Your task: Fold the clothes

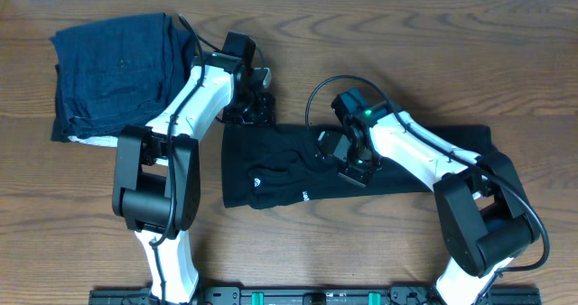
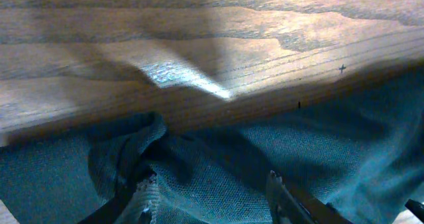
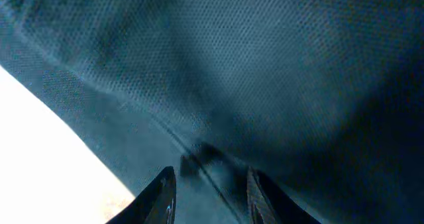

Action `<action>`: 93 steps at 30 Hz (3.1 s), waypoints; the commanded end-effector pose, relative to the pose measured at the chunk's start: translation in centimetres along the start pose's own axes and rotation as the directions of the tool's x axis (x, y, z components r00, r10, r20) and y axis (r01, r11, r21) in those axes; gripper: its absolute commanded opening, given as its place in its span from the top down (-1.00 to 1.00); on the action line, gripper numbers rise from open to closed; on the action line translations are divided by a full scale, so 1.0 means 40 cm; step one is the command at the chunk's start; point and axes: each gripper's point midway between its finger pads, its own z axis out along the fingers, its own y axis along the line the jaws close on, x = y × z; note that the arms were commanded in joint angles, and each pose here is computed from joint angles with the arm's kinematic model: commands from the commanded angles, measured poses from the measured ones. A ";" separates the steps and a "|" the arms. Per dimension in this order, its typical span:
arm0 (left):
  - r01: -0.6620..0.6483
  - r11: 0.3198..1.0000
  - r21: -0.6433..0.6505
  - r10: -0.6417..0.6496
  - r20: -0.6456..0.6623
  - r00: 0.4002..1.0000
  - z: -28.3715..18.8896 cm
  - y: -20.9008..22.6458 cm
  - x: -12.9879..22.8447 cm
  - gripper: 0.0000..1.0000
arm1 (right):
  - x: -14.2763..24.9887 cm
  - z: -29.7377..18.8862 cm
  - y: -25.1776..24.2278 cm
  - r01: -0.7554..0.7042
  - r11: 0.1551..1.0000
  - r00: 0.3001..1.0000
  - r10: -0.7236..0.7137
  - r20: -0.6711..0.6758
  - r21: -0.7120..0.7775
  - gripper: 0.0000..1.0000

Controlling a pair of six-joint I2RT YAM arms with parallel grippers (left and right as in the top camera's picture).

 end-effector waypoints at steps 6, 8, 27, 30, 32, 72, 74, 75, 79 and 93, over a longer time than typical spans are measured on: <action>0.019 1.000 -0.010 -0.019 -0.029 0.999 0.022 0.012 0.016 -0.08 | -0.008 -0.006 -0.014 -0.019 1.000 0.999 0.019 0.035 0.023 0.47; 0.019 1.000 -0.010 -0.020 -0.029 0.999 0.022 0.012 0.016 -0.08 | -0.007 -0.006 -0.014 -0.020 1.000 0.999 0.019 0.034 0.023 0.71; 0.019 1.000 -0.009 -0.019 -0.029 0.999 0.022 0.012 0.016 -0.08 | -0.007 -0.055 0.023 -0.185 0.981 0.983 0.185 -0.004 -0.059 0.98; 0.019 1.000 -0.009 -0.019 -0.029 0.999 0.022 0.012 0.016 -0.08 | -0.011 -0.057 0.047 -0.187 0.976 0.982 0.188 0.001 -0.112 0.97; 0.019 1.000 -0.009 -0.019 -0.029 0.999 0.022 0.012 0.016 -0.08 | -0.017 -0.058 0.060 -0.186 0.972 0.982 0.190 0.011 -0.144 0.98; 0.014 1.000 -0.007 -0.014 -0.011 1.000 0.022 0.011 0.005 -0.08 | -0.119 -0.066 0.080 -0.073 0.983 0.980 0.102 0.170 -0.169 0.06; 0.014 1.000 -0.007 -0.014 -0.011 1.000 0.022 0.011 0.005 -0.08 | -0.126 -0.069 0.088 -0.063 0.980 0.978 0.099 0.184 -0.190 0.06; 0.014 1.000 -0.007 -0.014 -0.011 1.000 0.022 0.011 0.005 -0.08 | -0.129 -0.070 0.094 -0.056 0.978 0.977 0.096 0.192 -0.202 0.04; 0.014 1.000 -0.007 -0.014 -0.011 1.000 0.022 0.011 0.005 -0.08 | -0.143 -0.076 0.123 0.005 0.971 0.974 0.049 0.221 -0.239 -0.11; -0.009 1.000 0.000 0.009 0.100 0.995 -0.165 -0.046 -0.019 -0.08 | -0.069 -0.186 -0.098 -0.316 0.946 0.906 0.325 0.270 -0.076 0.16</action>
